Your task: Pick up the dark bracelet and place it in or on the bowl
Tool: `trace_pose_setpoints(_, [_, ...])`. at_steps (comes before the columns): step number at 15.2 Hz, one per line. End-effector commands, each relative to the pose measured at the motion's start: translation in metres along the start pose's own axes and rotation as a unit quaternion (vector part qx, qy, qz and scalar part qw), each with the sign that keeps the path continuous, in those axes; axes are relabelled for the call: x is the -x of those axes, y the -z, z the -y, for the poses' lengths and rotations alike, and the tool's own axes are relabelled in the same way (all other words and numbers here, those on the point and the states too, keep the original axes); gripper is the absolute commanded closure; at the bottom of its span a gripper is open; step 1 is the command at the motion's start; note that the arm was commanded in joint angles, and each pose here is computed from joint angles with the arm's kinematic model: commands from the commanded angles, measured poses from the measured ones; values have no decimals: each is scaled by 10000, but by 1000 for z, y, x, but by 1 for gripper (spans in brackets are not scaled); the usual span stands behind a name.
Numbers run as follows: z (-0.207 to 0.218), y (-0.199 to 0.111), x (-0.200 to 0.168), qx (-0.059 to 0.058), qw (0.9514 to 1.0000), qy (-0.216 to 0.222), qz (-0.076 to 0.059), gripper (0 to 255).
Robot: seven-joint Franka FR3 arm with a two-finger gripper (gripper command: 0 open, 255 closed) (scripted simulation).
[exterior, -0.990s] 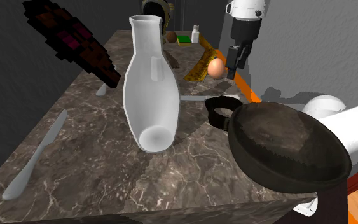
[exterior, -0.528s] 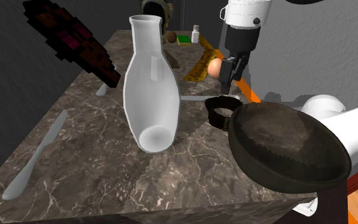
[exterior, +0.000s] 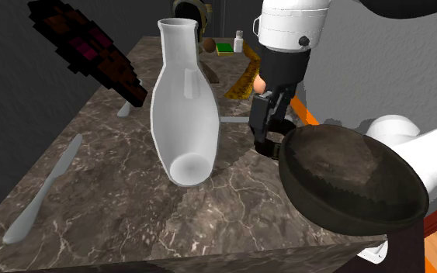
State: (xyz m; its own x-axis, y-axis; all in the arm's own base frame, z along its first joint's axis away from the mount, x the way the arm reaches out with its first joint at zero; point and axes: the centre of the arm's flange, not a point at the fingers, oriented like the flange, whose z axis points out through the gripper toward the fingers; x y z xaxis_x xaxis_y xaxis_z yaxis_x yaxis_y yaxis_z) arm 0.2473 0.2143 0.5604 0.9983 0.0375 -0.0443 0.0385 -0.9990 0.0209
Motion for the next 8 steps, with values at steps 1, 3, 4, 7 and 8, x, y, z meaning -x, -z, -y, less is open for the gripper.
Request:
trace_pose_setpoints(1, [25, -2, 8, -16, 10000, -12, -4, 0])
trace_pose_setpoints(3, [33, -7, 10, -20, 10000, -13, -7, 0])
trace_pose_setpoints(4, [33, -12, 10, -20, 10000, -13, -7, 0])
trace_pose_setpoints(7, [33, -28, 10, -20, 10000, -13, -7, 0])
trace_pose_setpoints(8, [33, -33, 10, -20, 10000, -13, -7, 0])
